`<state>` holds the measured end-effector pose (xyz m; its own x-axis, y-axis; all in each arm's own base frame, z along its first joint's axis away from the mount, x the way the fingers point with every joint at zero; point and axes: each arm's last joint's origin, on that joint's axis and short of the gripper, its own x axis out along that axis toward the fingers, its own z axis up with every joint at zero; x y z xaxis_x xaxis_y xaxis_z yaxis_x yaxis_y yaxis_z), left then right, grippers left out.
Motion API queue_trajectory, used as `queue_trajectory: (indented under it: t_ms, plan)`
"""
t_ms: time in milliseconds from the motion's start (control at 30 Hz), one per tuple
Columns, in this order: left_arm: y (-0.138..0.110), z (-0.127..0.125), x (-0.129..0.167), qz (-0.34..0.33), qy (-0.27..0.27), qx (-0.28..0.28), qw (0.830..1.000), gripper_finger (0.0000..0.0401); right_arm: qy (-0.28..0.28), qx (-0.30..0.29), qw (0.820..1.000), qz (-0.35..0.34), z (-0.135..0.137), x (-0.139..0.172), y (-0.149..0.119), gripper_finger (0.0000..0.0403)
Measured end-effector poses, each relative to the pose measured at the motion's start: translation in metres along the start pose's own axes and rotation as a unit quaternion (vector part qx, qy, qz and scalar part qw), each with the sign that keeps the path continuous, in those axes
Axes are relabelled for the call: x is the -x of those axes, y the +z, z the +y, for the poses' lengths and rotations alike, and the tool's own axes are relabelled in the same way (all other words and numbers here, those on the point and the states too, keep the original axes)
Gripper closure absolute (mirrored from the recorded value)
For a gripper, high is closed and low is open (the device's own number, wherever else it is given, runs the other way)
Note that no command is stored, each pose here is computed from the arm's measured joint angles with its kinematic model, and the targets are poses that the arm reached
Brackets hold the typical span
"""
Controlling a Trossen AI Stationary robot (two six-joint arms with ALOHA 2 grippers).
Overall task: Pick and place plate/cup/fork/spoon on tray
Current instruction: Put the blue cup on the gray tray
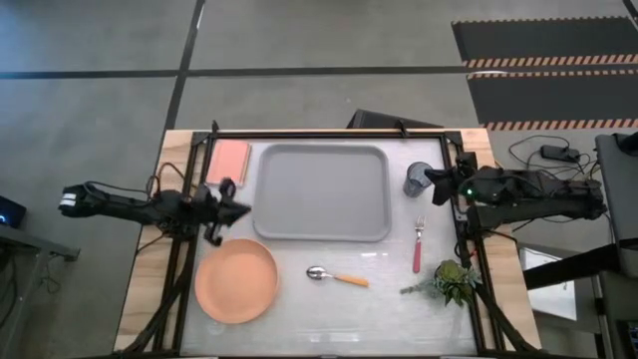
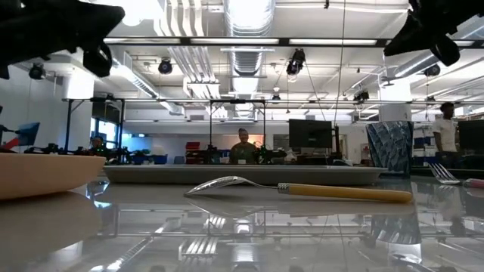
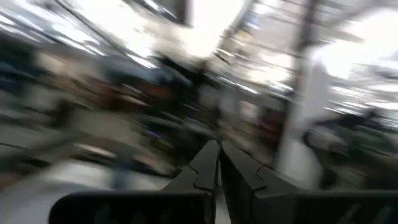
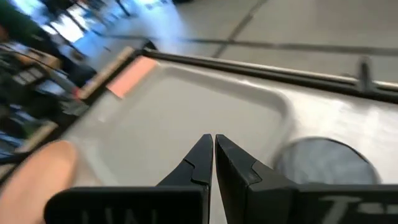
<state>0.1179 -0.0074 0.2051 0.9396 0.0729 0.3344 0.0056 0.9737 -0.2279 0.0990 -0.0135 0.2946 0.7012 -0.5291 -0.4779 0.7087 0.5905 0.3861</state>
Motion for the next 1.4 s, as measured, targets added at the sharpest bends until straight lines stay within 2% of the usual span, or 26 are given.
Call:
queue_trajectory:
  t_ms: [167, 233, 367, 500, 567, 667, 733, 800, 867, 1033, 1167, 1400]
  plan:
    - [0.021, 0.004, 0.001, -0.106, 0.115, 0.004, 0.988, 0.0401, -0.084, 0.008, 0.994, 0.068, 0.013, -0.019, 0.005, 0.0394]
    - [0.028, 0.005, 0.002, -0.136, 0.148, -0.026, 0.979, 0.0401, -0.099, 0.006, 0.991, 0.088, 0.017, -0.027, 0.007, 0.0394]
    - [0.044, 0.002, 0.006, -0.191, 0.168, -0.130, 0.958, 0.0401, -0.132, -0.007, 0.985, 0.111, 0.021, -0.046, 0.015, 0.0394]
    - [0.039, 0.003, 0.006, -0.164, 0.179, -0.226, 0.943, 0.0401, -0.156, -0.014, 0.976, 0.151, 0.020, -0.068, 0.026, 0.0394]
    - [0.045, 0.001, 0.005, -0.189, 0.170, -0.248, 0.935, 0.0401, -0.157, -0.014, 0.972, 0.173, 0.021, -0.078, 0.031, 0.0394]
    - [0.058, -0.002, 0.007, -0.245, 0.152, -0.219, 0.932, 0.0401, -0.168, -0.031, 0.965, 0.201, 0.021, -0.088, 0.038, 0.0393]
    - [0.053, -0.002, 0.006, -0.232, 0.144, -0.196, 0.942, 0.0401, -0.166, -0.044, 0.966, 0.193, 0.023, -0.092, 0.048, 0.0384]
    - [0.042, 0.000, 0.004, -0.201, 0.133, -0.161, 0.957, 0.0401, -0.188, -0.047, 0.959, 0.209, 0.021, -0.099, 0.050, 0.0366]
    - [0.038, 0.001, 0.004, -0.194, 0.130, -0.146, 0.961, 0.0401, -0.194, -0.048, 0.956, 0.213, 0.023, -0.107, 0.053, 0.0338]
    - [0.044, 0.000, 0.006, -0.222, 0.130, -0.136, 0.957, 0.0401, -0.241, -0.050, 0.941, 0.234, 0.022, -0.120, 0.056, 0.0264]
    - [0.049, 0.000, 0.009, -0.240, 0.130, -0.132, 0.953, 0.0401, -0.280, -0.040, 0.924, 0.256, 0.019, -0.134, 0.048, 0.0220]
    - [0.055, 0.000, 0.015, -0.266, 0.137, -0.145, 0.943, 0.0401, -0.323, -0.029, 0.899, 0.294, 0.007, -0.151, 0.027, 0.0198]
